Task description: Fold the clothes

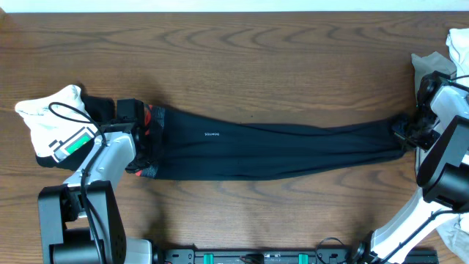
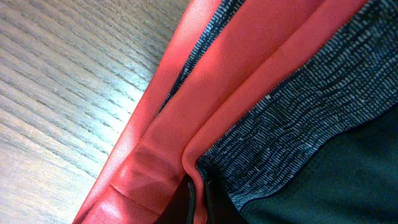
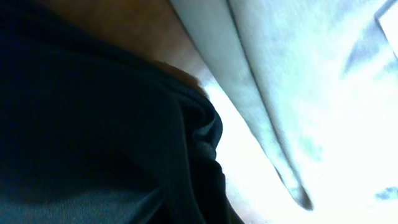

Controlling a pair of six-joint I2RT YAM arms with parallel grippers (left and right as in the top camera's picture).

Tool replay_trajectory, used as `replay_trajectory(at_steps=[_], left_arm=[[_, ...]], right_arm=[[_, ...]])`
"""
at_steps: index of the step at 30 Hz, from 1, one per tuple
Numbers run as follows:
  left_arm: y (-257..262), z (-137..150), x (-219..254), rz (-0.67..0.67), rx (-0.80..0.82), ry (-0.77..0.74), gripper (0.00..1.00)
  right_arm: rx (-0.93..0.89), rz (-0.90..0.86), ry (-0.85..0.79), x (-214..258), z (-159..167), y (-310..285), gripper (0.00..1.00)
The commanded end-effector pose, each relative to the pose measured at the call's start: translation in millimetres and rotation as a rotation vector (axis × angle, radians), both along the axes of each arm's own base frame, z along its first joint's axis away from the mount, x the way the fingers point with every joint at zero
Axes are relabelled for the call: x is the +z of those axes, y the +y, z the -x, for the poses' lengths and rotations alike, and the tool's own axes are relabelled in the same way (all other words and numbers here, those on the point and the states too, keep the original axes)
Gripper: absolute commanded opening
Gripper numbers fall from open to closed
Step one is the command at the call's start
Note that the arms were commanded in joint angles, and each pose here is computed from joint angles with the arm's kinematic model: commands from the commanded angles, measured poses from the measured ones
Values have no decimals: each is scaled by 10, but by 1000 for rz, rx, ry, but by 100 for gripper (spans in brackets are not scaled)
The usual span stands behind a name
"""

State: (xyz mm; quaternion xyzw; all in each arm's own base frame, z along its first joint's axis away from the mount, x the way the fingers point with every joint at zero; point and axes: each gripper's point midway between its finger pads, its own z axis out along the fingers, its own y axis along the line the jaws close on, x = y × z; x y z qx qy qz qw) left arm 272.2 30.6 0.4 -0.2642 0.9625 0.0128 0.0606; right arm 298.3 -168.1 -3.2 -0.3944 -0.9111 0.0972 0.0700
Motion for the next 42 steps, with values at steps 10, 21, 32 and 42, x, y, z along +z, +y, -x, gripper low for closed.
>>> replay_trajectory(at_steps=[10, 21, 32, 42], left_arm=[[158, 419, -240, -83, -61, 168, 6], [153, 443, -238, -80, -79, 179, 6], [96, 450, -244, -47, -80, 180, 6], [97, 446, -244, -48, -80, 178, 6]], right_arm=[[-7, -19, 50, -96, 174, -8, 20], [59, 98, -280, 1002, -120, -70, 38], [533, -109, -698, 1878, -648, 980, 34], [1320, -291, -609, 1553, -659, 2461, 14]])
